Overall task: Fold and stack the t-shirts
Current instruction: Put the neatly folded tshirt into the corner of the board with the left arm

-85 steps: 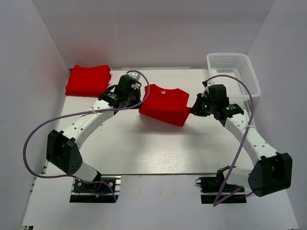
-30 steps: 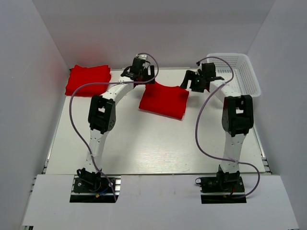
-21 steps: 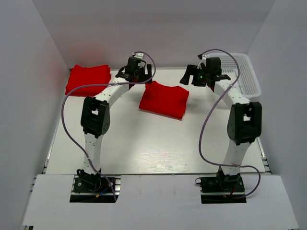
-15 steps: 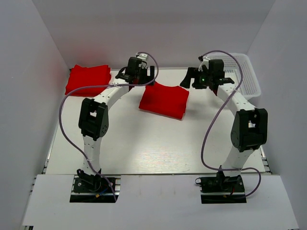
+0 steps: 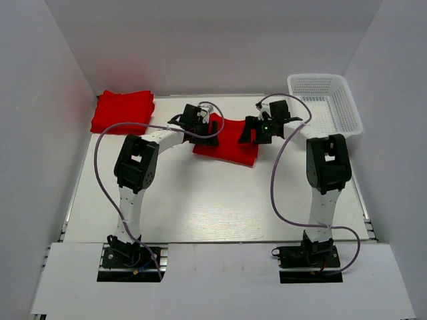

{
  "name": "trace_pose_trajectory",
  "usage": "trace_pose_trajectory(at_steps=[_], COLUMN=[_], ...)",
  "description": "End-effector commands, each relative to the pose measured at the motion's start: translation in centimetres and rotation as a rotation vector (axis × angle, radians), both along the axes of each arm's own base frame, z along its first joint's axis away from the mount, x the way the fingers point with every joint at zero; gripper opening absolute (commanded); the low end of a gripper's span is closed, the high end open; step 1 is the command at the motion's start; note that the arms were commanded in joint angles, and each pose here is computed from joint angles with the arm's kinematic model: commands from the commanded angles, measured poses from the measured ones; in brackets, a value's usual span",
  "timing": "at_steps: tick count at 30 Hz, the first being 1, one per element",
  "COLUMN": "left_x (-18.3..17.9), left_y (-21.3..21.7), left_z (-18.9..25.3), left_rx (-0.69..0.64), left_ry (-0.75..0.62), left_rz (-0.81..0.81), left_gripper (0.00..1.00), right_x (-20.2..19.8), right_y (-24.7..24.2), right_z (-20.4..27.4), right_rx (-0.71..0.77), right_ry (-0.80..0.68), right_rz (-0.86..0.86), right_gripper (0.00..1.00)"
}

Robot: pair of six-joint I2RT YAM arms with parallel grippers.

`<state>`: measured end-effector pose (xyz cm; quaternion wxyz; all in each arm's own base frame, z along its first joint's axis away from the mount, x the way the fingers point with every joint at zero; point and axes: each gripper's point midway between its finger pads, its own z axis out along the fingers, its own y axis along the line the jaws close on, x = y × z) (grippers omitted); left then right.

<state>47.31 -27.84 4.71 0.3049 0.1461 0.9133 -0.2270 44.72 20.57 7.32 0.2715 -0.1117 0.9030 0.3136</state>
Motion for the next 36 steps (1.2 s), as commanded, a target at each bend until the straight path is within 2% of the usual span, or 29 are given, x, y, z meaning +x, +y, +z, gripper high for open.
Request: trace_pose_trajectory(at_steps=[1,5,6,8,10,11,12,13,14,15,16,17,23,26,31,36], left_x=[-2.9,-8.6,-9.7,-13.4,-15.2,-16.9,-18.1,-18.5,-18.7,-19.1,-18.8,-18.4,-16.1,-15.5,-14.4,-13.2], left_y=[0.0,1.7,1.7,2.3,2.2,2.7,2.8,3.4,3.2,3.8,4.2,4.4,7.6,8.4,5.4,5.3], left_z=[-0.8,-3.2,-3.2,-4.0,-1.8,-2.1,-1.8,-0.4,0.6,1.1,1.9,3.4,6.9,5.8,4.3,1.2], left_rx=[-0.046,-0.034,-0.039,-0.024,-0.052,-0.041,-0.031,-0.037,-0.040,-0.026,-0.006,-0.012,0.119,0.176,0.096,0.123], left_ry=[0.067,0.177,0.188,0.247,0.234,0.263,0.272,0.247,0.230,0.236,0.207,0.178,0.090,0.092,0.074,0.098], left_rz=[-0.004,0.017,0.020,0.002,-0.006,-0.007,-0.009,0.019,0.026,0.048,0.076,0.106,0.276,0.284,0.180,0.195], left_gripper=[0.81,0.77,0.77,0.77,0.77,0.77,0.77,0.79,0.81,0.89,0.98,1.00,1.00,1.00,1.00,1.00], right_x=[-0.4,-4.7,-5.2,-8.4,-9.5,-11.8,-12.4,-12.8,-14.2,-14.5,-15.0,-15.0,-14.2,-13.6,-13.3,-13.5], right_y=[1.3,0.6,0.8,0.3,0.4,-0.2,-0.4,-0.4,-0.9,-0.8,-0.7,-0.6,-0.1,-0.3,-1.1,-1.9], right_z=[-0.5,-4.1,-3.7,-5.0,-3.3,-5.0,-4.9,-3.3,-4.2,-3.9,-2.8,-2.2,3.0,5.4,7.4,8.1], right_rx=[0.029,-0.004,-0.005,-0.019,-0.025,-0.049,-0.069,-0.063,-0.086,-0.088,-0.087,-0.086,-0.071,-0.070,-0.074,-0.091], right_ry=[0.002,0.098,0.080,0.135,0.082,0.134,0.127,0.090,0.120,0.115,0.100,0.087,-0.034,-0.106,-0.174,-0.195], right_rz=[0.027,0.027,0.033,0.038,0.038,0.043,0.038,0.041,0.043,0.050,0.059,0.067,0.085,0.065,0.019,-0.016], right_gripper=[0.91,0.91,0.91,0.91,0.91,0.91,0.91,0.91,0.91,0.91,0.91,0.91,0.91,0.91,0.91,0.91])
